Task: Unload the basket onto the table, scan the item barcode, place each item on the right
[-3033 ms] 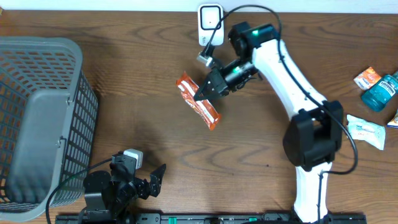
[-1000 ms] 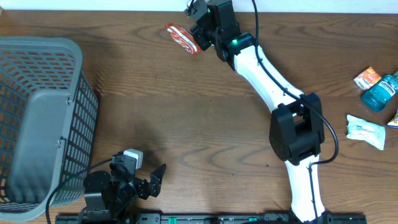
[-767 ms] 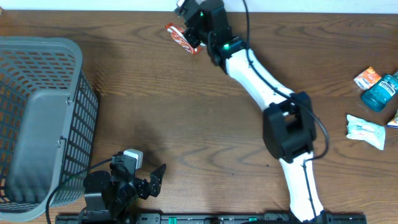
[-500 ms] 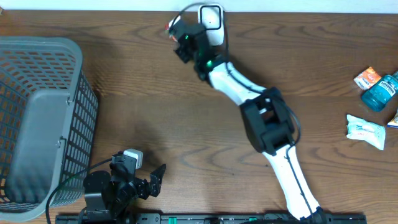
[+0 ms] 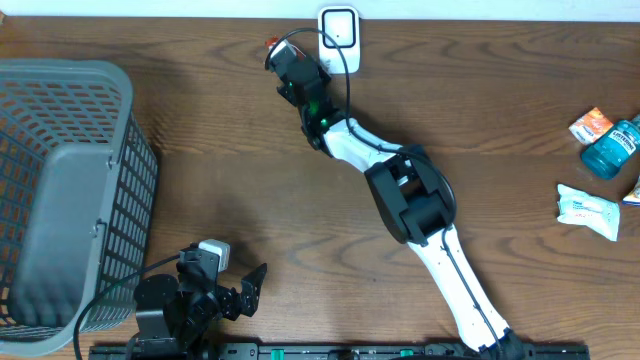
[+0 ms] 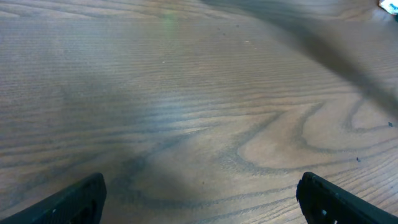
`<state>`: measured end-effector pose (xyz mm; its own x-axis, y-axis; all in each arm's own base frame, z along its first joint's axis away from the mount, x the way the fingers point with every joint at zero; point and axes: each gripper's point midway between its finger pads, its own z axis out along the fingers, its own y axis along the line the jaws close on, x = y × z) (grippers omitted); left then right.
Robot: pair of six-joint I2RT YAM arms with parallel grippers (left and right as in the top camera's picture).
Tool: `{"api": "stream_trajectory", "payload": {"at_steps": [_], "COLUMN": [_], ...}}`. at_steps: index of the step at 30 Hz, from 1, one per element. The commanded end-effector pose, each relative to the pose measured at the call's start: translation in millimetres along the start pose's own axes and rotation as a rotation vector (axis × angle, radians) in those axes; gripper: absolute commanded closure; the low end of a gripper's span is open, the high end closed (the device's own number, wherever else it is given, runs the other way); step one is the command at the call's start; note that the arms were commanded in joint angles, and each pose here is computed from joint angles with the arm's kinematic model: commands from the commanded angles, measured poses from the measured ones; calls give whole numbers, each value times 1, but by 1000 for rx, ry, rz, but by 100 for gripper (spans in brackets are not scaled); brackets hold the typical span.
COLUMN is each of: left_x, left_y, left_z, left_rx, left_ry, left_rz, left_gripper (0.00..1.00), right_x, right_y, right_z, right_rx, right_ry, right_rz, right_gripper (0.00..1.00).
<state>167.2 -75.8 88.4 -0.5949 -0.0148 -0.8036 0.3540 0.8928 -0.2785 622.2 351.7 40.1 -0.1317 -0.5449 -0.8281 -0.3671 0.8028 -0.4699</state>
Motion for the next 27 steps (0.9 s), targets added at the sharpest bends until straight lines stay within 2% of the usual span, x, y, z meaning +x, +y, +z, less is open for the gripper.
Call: {"api": "stream_trajectory", "payload": {"at_steps": [1,4,8,13,18,26,27], "left_x": [-1,-1,-1,-1,-1,-1,-1], "left_y": [0,0,0,0,0,0,0], "left_z": [-1,-1,-1,-1,-1,-1,-1], "left_rx": [0,-1,-1,-1,0,0,-1], "left_ry": [-3,-3,-3,-3,-3,-3,-3], "left_rz": [-3,-3,-3,-3,-3,-3,-3], "left_gripper": [2,2,2,2,2,2,2], "right_x": [12,29,61,83,70,47,39], "right_y": [5,9,27,65,92,60,51], "right_z": [10,12,0,-47,-123,-202,-208], "right_rx": [49,61,31,-110,-373,-399,-395], "right_ry": [19,89,261,522,760,972,967], "right_rz": [-27,-51,-101,-16,158,213,220], "right_gripper": [99,99,99,99,99,99,75]}}
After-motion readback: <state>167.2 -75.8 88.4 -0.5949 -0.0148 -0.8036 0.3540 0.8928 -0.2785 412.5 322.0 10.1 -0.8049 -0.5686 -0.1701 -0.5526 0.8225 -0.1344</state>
